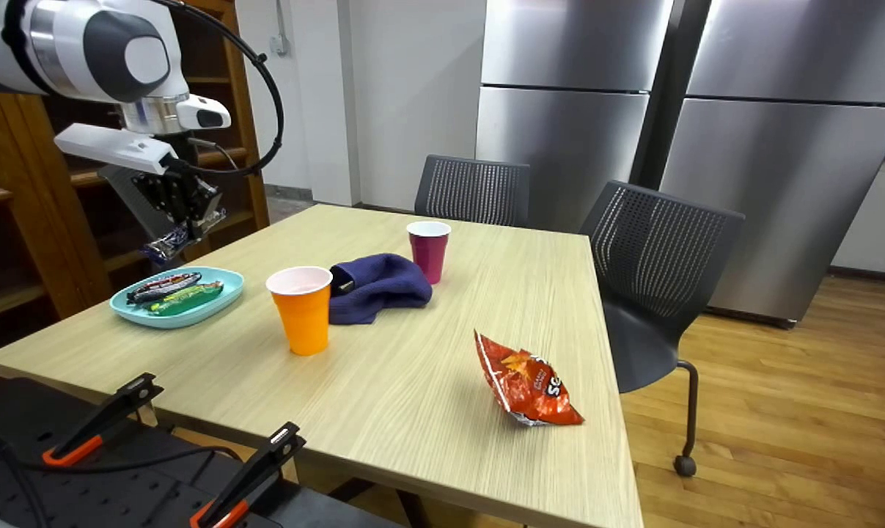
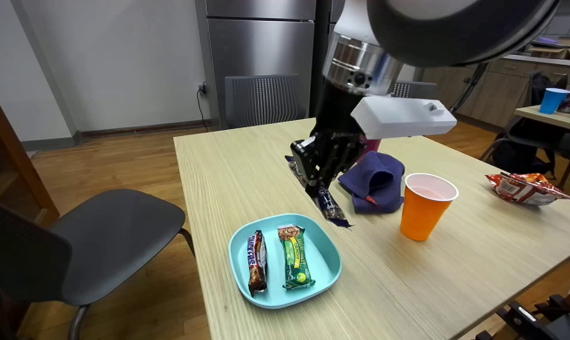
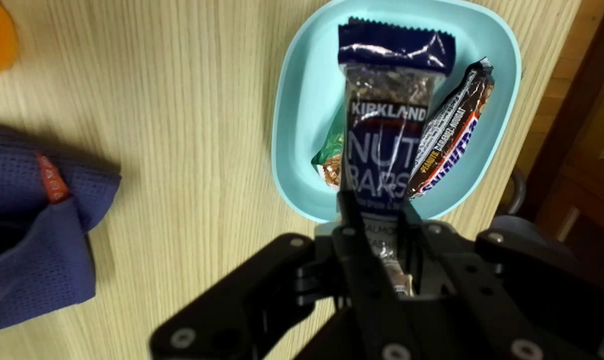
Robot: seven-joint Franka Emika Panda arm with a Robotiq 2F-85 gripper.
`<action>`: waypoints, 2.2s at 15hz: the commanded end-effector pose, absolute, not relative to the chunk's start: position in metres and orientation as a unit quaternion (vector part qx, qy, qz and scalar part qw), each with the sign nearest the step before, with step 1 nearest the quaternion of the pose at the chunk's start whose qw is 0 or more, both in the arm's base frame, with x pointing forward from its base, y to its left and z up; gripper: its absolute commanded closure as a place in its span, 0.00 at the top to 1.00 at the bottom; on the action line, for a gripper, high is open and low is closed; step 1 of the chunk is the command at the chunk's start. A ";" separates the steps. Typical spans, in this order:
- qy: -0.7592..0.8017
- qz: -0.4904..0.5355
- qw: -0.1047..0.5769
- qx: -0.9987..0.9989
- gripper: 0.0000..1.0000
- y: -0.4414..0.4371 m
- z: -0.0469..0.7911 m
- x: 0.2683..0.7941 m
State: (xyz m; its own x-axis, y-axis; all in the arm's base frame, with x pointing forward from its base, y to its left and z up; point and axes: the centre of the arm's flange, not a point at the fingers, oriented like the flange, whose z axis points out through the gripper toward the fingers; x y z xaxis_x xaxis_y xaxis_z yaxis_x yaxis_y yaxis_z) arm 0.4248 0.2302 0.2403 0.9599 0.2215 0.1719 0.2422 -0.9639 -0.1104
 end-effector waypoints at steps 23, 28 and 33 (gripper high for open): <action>-0.046 -0.003 0.018 -0.999 0.05 0.245 0.138 0.449; -0.043 0.001 0.016 -0.999 0.05 0.249 0.132 0.450; -0.043 0.002 0.017 -0.999 0.05 0.258 0.128 0.452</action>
State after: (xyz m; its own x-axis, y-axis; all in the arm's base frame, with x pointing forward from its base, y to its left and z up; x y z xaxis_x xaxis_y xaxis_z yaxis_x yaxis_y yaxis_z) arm 0.4459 0.2453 0.1288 0.9951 0.0986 0.0087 0.0989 -0.9940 -0.0463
